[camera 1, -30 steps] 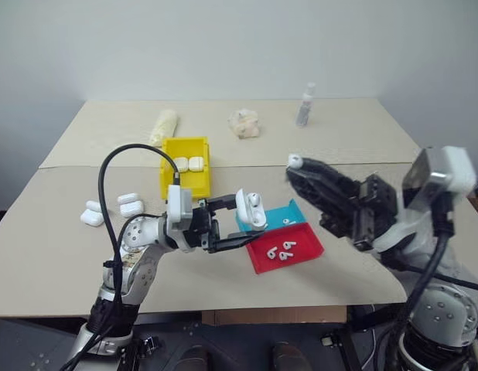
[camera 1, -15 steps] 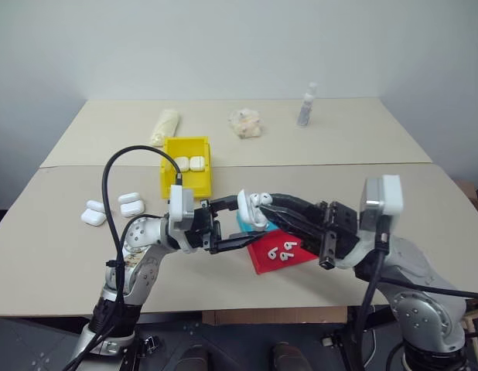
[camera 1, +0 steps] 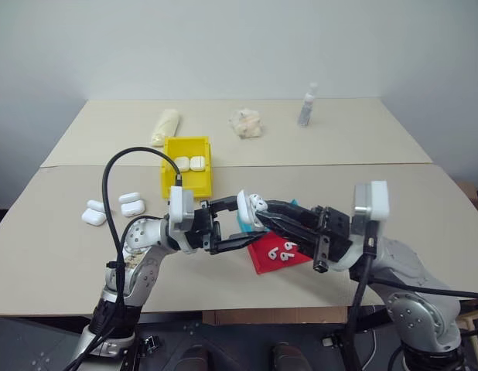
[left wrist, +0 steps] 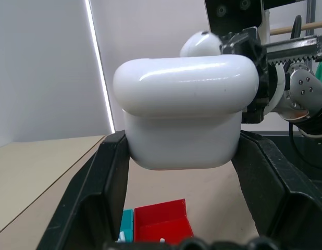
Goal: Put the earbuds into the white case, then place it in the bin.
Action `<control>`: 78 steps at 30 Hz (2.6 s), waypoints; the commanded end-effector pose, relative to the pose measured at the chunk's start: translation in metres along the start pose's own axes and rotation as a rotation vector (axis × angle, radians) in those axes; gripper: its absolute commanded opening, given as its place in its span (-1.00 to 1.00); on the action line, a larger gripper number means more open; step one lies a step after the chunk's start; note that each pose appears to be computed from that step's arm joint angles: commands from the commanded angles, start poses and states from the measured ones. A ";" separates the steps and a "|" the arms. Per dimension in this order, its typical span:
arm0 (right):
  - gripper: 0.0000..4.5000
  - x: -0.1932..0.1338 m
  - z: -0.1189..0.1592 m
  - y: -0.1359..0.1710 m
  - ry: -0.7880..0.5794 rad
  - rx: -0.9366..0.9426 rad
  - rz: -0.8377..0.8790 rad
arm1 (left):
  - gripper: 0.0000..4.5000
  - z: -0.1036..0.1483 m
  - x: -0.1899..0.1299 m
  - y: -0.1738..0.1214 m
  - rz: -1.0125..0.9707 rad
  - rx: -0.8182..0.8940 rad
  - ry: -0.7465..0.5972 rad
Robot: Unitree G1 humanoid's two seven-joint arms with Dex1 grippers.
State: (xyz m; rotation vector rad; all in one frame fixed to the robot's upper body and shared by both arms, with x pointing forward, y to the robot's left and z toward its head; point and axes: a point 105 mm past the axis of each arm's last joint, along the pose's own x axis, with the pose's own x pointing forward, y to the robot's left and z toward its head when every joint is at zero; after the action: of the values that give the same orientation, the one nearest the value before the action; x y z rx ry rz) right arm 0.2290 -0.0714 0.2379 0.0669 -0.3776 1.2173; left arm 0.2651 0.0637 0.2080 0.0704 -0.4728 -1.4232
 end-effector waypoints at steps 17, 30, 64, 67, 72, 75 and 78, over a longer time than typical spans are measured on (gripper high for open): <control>0.52 -0.004 -0.001 0.003 0.023 -0.056 0.011 | 0.23 0.007 0.000 0.004 0.017 0.049 -0.026; 0.10 -0.010 0.030 -0.016 0.180 -0.238 0.050 | 0.23 -0.021 0.008 0.013 -0.026 0.124 0.154; -0.99 0.013 -0.025 -0.014 0.576 -0.642 0.142 | 0.23 -0.029 0.014 0.021 -0.008 0.212 0.222; -0.99 0.010 -0.023 -0.019 0.580 -0.648 0.118 | 0.23 -0.028 0.012 0.023 0.008 0.213 0.213; -0.99 0.010 -0.015 -0.014 0.551 -0.633 0.118 | 0.23 -0.028 0.010 0.025 0.042 0.210 0.193; -0.99 0.010 -0.015 -0.014 0.550 -0.637 0.114 | 0.23 -0.028 0.009 0.025 0.046 0.209 0.187; -0.99 0.013 -0.007 -0.011 0.498 -0.632 0.110 | 0.23 -0.028 0.008 0.024 0.052 0.210 0.181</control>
State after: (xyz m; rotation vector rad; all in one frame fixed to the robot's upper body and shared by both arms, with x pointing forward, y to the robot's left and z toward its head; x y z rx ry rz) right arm 0.2505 -0.0616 0.2233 -0.8080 -0.2465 1.1418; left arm 0.3028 0.0513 0.1779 0.3606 -0.3824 -1.3132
